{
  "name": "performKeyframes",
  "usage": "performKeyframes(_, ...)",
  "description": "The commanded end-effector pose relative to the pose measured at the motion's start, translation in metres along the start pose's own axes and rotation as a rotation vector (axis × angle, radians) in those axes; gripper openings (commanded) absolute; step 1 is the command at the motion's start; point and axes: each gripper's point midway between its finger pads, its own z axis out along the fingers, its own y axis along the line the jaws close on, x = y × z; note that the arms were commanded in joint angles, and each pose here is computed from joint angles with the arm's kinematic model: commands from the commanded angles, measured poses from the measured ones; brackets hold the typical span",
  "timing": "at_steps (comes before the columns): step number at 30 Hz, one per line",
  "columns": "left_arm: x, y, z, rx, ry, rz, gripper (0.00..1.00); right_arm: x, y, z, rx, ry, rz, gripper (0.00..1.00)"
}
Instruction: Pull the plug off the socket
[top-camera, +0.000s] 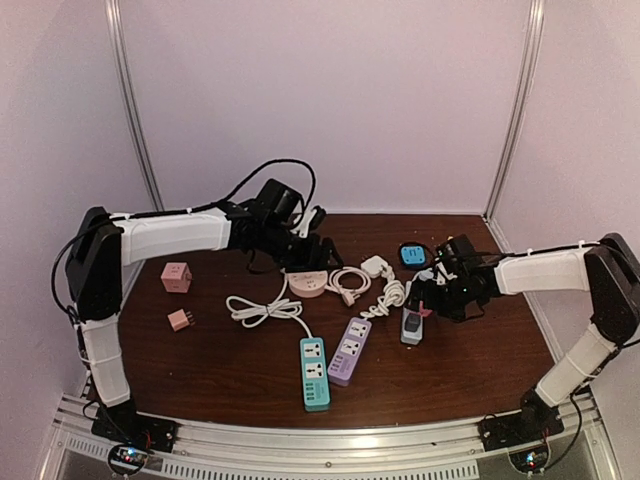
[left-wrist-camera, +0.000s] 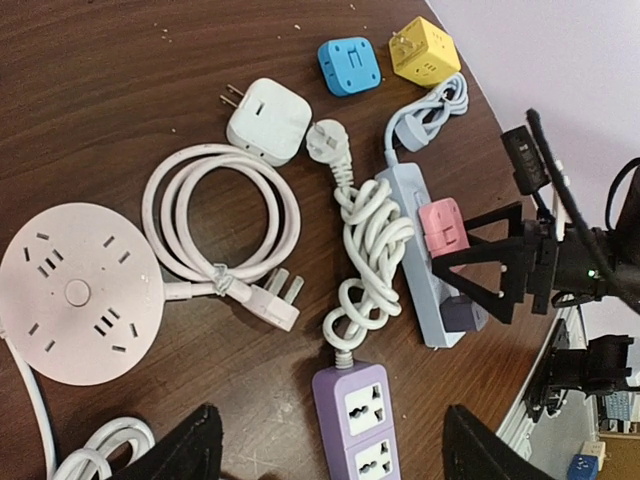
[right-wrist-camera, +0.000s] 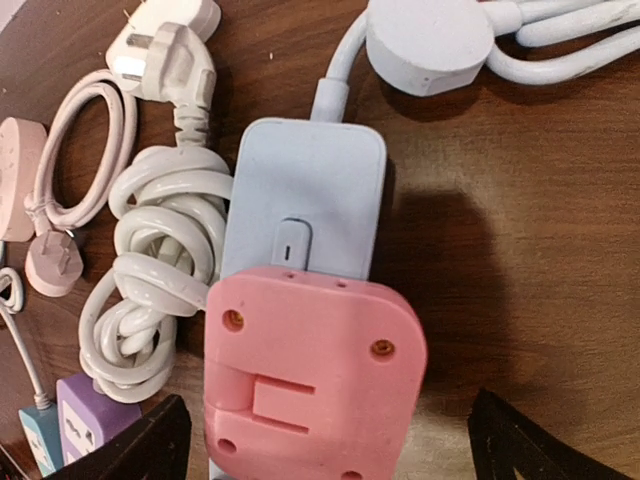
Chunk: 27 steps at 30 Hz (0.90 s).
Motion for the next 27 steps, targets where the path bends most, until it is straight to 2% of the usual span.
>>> performKeyframes(1, -0.007, -0.021, 0.015, 0.054, -0.015, 0.029, 0.76, -0.012, 0.013, -0.022, -0.171, -0.067, 0.040, 1.00)
performKeyframes(5, -0.002, -0.026, 0.029, 0.067, 0.004, 0.027, 0.72, -0.011, 0.012, -0.026, -0.285, -0.089, 0.110, 0.97)
performKeyframes(8, -0.001, -0.034, 0.037, 0.085, 0.015, 0.032, 0.69, -0.013, 0.013, -0.027, -0.370, -0.107, 0.153, 0.87)
performKeyframes(11, 0.002, -0.046, 0.047, 0.108, 0.026, 0.050, 0.67, -0.016, 0.008, -0.024, -0.396, -0.116, 0.186, 0.79)
performKeyframes(18, 0.020, -0.074, 0.076, 0.135, 0.084, 0.099, 0.63, -0.020, -0.003, -0.015, -0.449, -0.134, 0.251, 0.75)
performKeyframes(24, 0.040, -0.100, 0.104, 0.112, 0.124, 0.188, 0.61, -0.018, 0.006, -0.010, -0.522, -0.111, 0.278, 0.63)
performKeyframes(27, 0.051, -0.101, 0.119, 0.083, 0.148, 0.208, 0.59, -0.019, 0.008, -0.013, -0.531, -0.115, 0.280, 0.57)
